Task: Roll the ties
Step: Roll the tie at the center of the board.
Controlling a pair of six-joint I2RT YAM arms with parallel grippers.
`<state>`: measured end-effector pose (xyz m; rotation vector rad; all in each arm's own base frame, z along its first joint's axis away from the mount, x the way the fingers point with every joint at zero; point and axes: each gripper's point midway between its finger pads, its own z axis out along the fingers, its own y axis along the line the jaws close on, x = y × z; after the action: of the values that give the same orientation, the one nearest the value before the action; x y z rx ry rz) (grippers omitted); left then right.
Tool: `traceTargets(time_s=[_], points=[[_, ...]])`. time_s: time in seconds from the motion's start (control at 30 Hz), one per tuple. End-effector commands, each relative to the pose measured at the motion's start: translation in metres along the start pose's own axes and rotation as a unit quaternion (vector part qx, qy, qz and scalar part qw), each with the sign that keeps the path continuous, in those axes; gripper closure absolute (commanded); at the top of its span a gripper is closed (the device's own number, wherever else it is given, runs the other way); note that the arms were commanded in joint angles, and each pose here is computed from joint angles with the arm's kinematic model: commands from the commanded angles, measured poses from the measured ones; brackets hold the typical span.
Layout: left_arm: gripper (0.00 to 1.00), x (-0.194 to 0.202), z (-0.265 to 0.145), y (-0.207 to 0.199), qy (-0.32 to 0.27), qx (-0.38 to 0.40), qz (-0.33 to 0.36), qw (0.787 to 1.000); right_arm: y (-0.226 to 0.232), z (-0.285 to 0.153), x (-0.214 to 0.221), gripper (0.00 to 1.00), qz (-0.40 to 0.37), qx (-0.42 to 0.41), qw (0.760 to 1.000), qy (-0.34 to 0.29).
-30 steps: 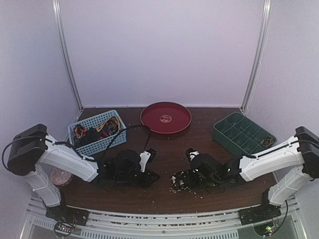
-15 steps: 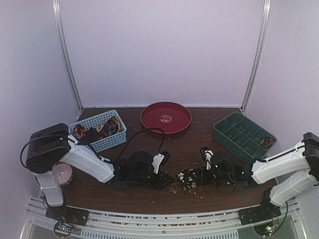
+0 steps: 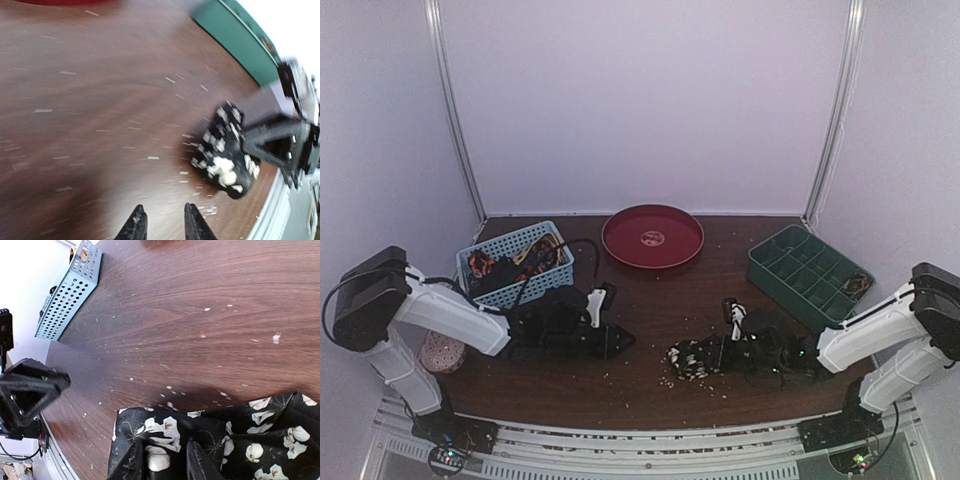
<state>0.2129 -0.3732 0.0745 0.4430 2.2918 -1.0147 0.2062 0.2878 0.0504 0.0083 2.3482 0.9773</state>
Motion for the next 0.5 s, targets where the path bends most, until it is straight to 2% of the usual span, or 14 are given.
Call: traceTargets(time_s=[0.0,0.23,0.37,0.47], points=[[0.73,-0.007,-0.037,0.038,-0.025,-0.067,-0.02,0.997,0.019,0.018,0.009,0.7,0.036,-0.004,0.999,0.013],[0.73,0.007,-0.078,0.072,-0.051,-0.089,-0.054,0.993,0.069,0.058,0.024,0.71,0.059,-0.028,0.997,0.031],[0.76,0.018,-0.083,0.061,-0.054,-0.034,-0.074,0.995,0.093,0.074,0.036,0.7,0.038,-0.034,0.997,0.05],[0.77,0.023,-0.084,0.052,-0.057,-0.001,-0.084,0.995,0.101,0.072,0.029,0.67,0.006,-0.025,0.999,0.044]])
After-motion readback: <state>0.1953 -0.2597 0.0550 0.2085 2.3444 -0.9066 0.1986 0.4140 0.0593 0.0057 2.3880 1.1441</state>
